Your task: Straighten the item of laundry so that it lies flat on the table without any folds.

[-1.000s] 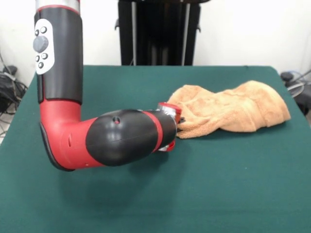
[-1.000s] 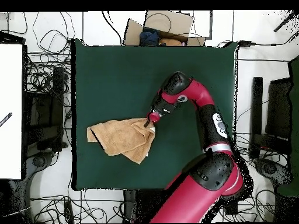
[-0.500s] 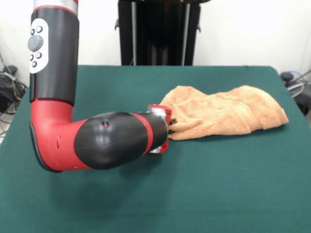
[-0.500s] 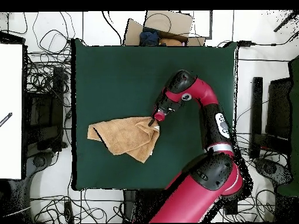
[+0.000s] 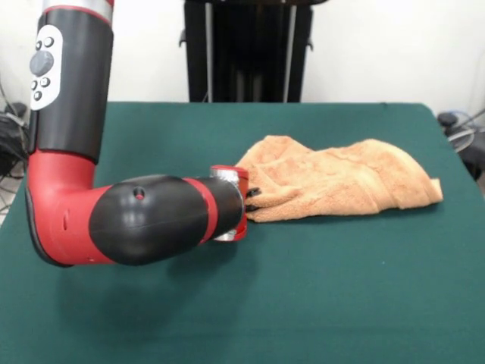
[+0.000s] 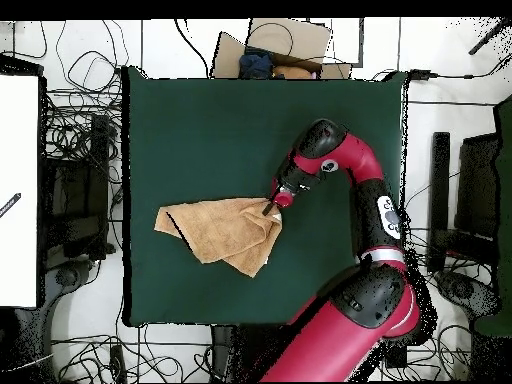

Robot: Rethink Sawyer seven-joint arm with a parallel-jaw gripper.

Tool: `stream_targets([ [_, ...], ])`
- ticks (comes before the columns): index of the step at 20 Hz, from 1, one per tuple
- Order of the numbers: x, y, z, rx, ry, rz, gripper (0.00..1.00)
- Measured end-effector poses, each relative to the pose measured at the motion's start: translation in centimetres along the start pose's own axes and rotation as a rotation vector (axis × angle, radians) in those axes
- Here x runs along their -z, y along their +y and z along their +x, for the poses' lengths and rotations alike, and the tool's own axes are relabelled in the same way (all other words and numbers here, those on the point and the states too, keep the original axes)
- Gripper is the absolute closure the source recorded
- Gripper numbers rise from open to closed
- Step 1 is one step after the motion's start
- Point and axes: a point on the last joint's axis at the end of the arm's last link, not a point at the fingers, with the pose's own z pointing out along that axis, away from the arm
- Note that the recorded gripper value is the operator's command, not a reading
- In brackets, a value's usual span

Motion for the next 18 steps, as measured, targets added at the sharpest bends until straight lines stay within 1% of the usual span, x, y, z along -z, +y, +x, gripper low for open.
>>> stream_targets([
  [5,0.7,-0.2,0.7,0.028,0.002,-0.002,1.0],
  [10,1.4,-0.5,1.8,0.081,-0.011,-0.01,1.0],
  [15,2.0,-0.8,2.7,0.113,-0.019,-0.024,1.0],
  [18,2.7,-0.9,3.8,0.141,-0.017,-0.032,1.0],
])
